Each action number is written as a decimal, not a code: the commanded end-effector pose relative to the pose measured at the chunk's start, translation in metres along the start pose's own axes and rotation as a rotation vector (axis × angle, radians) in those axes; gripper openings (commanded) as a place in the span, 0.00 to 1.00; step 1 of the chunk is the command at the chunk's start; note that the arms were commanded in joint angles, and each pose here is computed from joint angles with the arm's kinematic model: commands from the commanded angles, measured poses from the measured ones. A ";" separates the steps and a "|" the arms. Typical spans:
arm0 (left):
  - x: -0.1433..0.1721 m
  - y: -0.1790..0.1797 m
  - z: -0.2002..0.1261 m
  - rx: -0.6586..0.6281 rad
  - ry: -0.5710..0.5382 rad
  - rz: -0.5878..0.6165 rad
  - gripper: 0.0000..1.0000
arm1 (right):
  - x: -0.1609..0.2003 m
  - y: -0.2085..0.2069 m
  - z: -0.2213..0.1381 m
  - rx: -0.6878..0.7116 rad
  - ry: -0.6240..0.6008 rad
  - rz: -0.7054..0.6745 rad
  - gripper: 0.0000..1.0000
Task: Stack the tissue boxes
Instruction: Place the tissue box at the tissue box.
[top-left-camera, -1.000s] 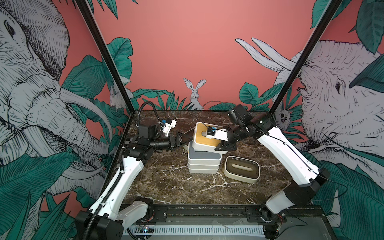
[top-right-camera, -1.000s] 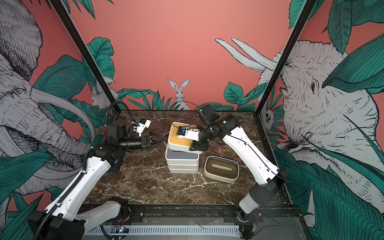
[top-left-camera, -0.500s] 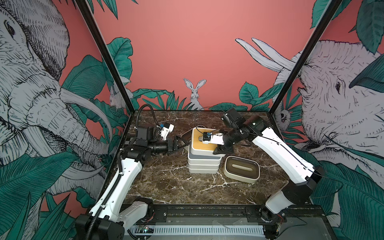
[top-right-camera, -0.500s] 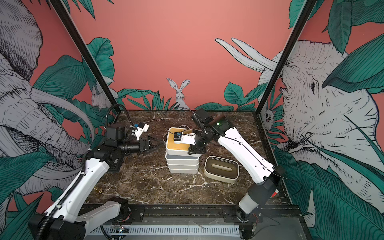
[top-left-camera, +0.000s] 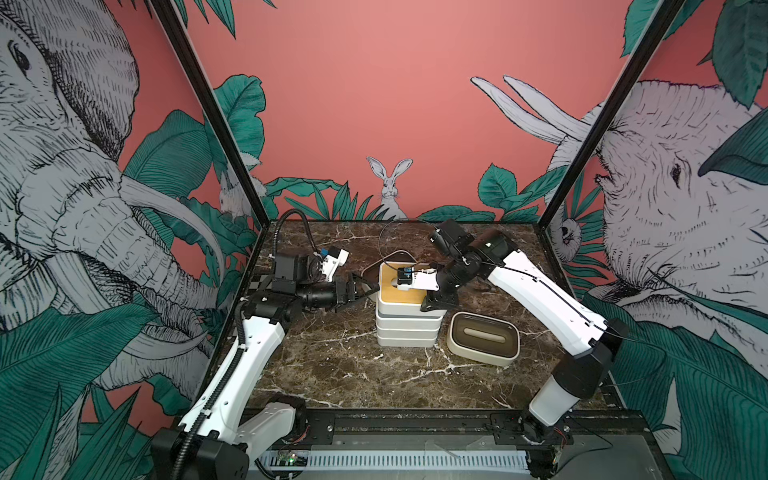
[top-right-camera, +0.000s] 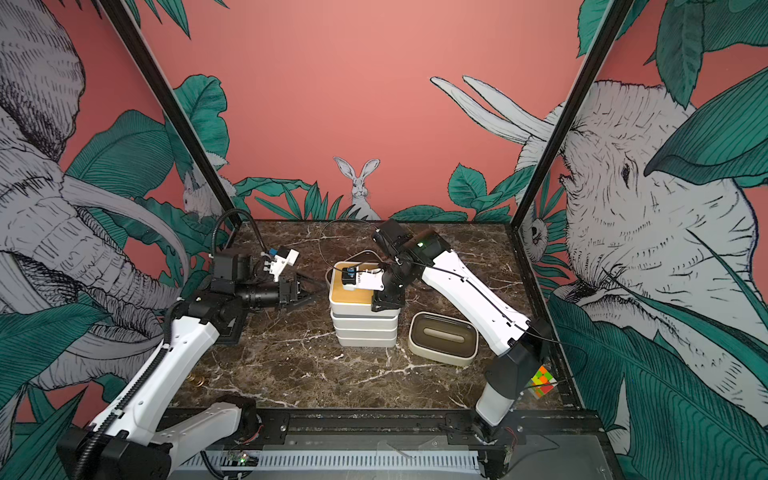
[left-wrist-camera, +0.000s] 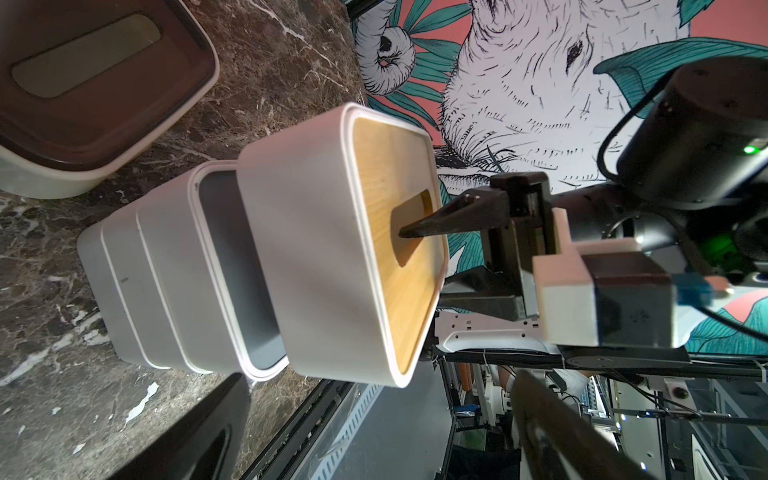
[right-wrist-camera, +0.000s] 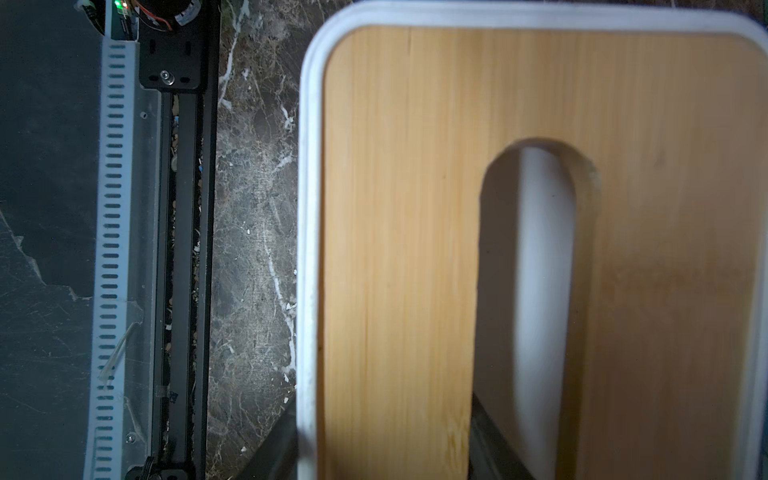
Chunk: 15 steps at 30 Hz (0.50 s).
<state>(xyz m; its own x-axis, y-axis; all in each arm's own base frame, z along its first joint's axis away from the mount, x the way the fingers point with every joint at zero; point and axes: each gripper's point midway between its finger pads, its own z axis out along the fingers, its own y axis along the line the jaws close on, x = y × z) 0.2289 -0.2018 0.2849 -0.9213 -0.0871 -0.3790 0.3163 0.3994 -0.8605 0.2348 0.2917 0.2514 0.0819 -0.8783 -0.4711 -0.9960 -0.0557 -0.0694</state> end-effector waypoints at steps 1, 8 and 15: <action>0.005 0.003 -0.001 0.001 0.012 0.000 1.00 | -0.018 -0.004 -0.014 0.038 -0.061 -0.020 0.39; 0.005 0.006 0.000 -0.005 0.017 -0.005 0.99 | -0.018 -0.004 -0.012 0.027 -0.056 -0.012 0.40; 0.005 0.009 0.001 -0.009 0.019 -0.011 1.00 | -0.017 -0.003 -0.010 0.021 -0.047 -0.020 0.40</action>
<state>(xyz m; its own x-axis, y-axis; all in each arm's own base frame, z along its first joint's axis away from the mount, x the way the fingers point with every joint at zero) 0.2310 -0.2009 0.2824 -0.9186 -0.0831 -0.3863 0.3233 0.4042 -0.8556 0.2368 0.2953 0.2575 0.0799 -0.8726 -0.4818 -0.9959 -0.0490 -0.0763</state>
